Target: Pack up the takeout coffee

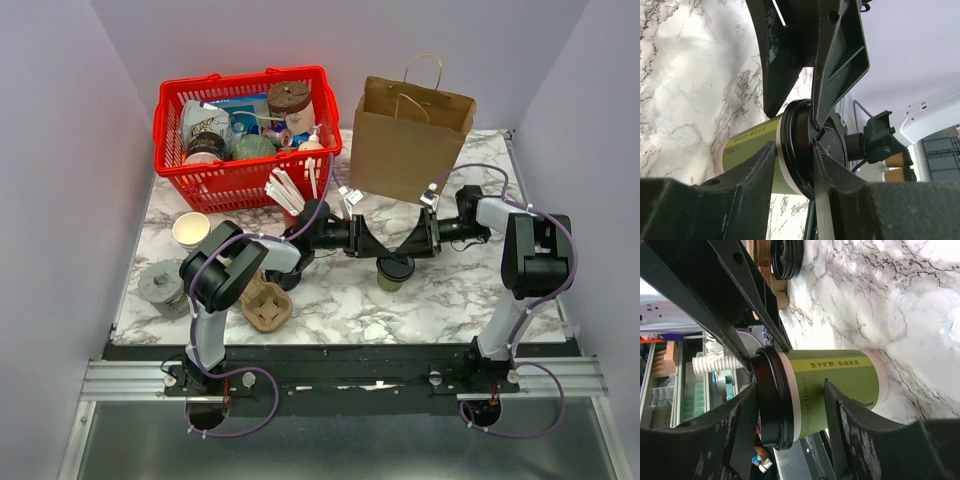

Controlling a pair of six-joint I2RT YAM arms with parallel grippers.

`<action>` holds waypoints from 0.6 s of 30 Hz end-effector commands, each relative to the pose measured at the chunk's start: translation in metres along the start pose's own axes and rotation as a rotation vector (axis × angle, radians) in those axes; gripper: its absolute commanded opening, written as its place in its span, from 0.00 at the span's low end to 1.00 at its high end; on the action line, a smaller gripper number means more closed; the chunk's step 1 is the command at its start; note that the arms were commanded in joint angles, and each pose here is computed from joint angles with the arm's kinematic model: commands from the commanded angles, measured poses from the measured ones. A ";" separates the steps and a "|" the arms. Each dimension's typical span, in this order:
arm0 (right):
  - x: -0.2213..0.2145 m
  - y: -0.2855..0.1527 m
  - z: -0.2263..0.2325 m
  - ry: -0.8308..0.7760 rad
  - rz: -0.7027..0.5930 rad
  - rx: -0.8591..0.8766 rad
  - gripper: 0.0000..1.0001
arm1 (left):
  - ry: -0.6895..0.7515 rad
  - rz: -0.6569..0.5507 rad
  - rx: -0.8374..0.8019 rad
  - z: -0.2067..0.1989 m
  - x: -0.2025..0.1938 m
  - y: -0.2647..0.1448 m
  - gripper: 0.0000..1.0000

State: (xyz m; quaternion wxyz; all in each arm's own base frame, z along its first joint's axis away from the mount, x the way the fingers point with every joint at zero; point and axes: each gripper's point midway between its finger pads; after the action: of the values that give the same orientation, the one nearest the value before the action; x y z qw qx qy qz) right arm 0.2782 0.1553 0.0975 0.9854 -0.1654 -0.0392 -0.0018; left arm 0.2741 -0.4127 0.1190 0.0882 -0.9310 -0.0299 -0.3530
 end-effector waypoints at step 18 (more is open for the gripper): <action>-0.006 -0.004 0.006 -0.208 -0.022 -0.082 0.84 | 0.018 0.181 0.172 0.047 -0.075 -0.003 0.41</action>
State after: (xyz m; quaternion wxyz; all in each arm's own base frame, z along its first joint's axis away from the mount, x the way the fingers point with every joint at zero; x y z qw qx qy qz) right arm 0.2736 0.1538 0.0984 0.9805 -0.1811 -0.0762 -0.0077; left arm 0.2722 -0.4190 0.1204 0.0853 -0.9157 -0.0296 -0.3916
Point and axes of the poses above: each gripper's point midway between its finger pads, its own y axis out along the fingers, its own z axis along the line the jaws close on, x = y × z, and after that the axes turned 9 degrees about y, right-handed
